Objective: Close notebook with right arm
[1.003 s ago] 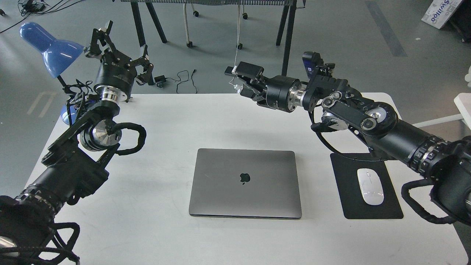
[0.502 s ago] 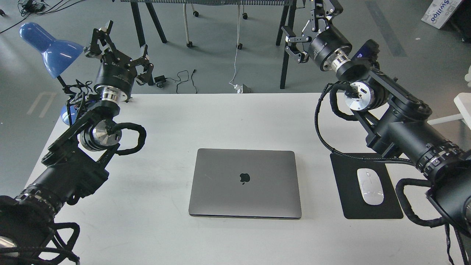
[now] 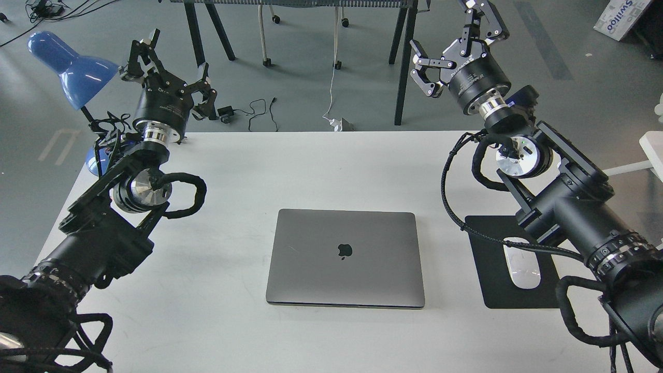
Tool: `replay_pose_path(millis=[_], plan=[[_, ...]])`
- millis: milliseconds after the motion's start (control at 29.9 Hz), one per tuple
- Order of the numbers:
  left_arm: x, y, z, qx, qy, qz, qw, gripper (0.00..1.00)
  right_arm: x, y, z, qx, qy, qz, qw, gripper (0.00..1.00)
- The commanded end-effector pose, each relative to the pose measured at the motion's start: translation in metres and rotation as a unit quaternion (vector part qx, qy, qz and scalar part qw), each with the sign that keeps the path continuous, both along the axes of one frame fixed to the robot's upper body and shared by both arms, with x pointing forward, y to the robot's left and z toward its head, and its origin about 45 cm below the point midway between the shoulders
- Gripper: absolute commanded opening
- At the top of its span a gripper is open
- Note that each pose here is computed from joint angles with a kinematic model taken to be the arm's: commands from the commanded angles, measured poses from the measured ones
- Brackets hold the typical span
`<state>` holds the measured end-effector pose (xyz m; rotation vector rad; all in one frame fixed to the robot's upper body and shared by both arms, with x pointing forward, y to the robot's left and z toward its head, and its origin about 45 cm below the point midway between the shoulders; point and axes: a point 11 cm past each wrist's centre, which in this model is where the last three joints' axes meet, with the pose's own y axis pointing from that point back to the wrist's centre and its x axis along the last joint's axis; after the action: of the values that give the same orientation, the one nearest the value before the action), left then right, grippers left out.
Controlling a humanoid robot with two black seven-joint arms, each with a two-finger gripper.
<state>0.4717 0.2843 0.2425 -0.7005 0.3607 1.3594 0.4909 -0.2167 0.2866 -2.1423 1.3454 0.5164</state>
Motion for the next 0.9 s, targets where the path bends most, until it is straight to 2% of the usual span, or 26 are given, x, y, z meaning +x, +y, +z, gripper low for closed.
replay_pose_path(millis=[0, 234, 870], plan=[[0.0, 0.0, 0.0, 0.0, 0.0, 0.0, 1.0, 1.0, 0.0, -0.015, -0.002, 0.028, 0.004, -0.024, 0.999, 1.0], [0.0, 0.0, 0.0, 0.0, 0.0, 0.0, 1.0, 1.0, -0.001, -0.034, -0.004, 0.065, 0.006, -0.055, 0.996, 1.0], [0.0, 0.0, 0.0, 0.0, 0.0, 0.0, 1.0, 1.0, -0.002, -0.02, -0.014, 0.064, 0.024, -0.052, 0.996, 1.0]])
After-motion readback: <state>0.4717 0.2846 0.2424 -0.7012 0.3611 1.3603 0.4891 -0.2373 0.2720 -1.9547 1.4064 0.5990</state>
